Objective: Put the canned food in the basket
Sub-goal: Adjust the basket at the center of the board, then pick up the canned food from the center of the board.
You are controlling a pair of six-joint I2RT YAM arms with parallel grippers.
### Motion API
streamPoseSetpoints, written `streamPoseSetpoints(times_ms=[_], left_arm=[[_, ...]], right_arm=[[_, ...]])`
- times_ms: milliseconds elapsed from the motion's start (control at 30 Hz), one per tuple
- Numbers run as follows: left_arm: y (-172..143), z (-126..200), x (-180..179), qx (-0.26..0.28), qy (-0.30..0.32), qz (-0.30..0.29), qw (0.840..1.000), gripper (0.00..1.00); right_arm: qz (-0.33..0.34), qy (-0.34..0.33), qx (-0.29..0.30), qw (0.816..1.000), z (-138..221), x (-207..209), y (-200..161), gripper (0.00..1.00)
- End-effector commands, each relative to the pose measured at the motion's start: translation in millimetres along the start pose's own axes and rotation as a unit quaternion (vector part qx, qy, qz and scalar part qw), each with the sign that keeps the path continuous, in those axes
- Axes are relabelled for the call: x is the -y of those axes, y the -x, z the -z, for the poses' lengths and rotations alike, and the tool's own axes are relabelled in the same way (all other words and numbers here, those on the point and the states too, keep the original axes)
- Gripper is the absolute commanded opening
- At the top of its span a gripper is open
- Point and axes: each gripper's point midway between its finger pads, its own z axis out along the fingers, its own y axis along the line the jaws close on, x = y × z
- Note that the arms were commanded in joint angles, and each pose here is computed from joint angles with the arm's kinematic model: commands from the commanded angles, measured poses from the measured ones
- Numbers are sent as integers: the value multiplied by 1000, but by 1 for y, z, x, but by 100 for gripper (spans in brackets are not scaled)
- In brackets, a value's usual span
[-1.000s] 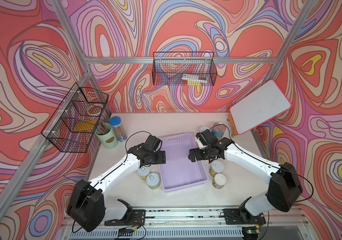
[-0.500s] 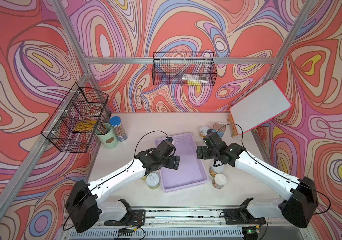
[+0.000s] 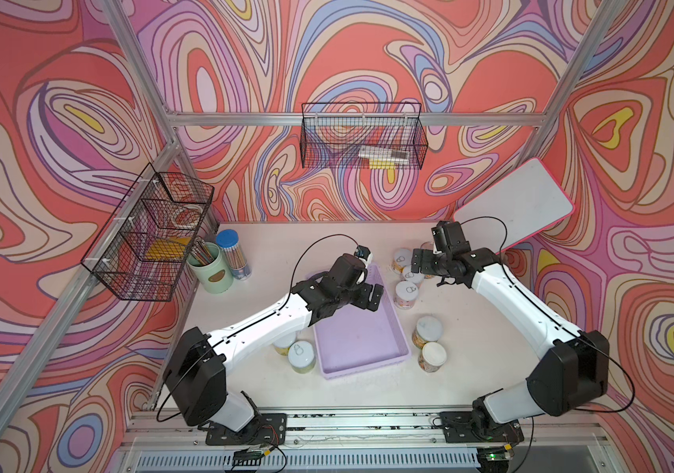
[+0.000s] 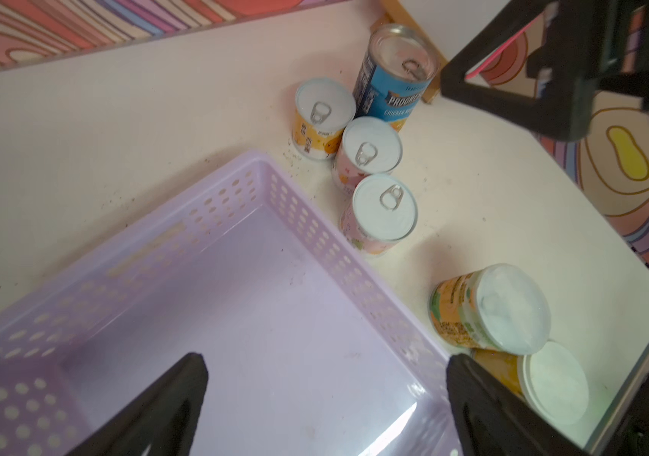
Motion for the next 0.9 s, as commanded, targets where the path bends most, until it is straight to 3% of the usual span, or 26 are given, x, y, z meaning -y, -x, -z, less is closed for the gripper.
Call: streamPoseSetpoints(times_ms=[0,200,467,867], left_arm=[[24,-11,19,31,-36,-22,999,99],[26,-29,36,36,-75,-33,996,99],[-2,-35,55,18,-139,-60,988,99],[-17,-40,71,7,-151,-89,985,99]], right_arm=[[0,5,4,1000,-14,1,20,98],[-14,-20,-12,1000,-44,19,45,98],[-16,-24,-64,997,-89,36,50,98],[-7,-51,-104,993,-114,48,52,98]])
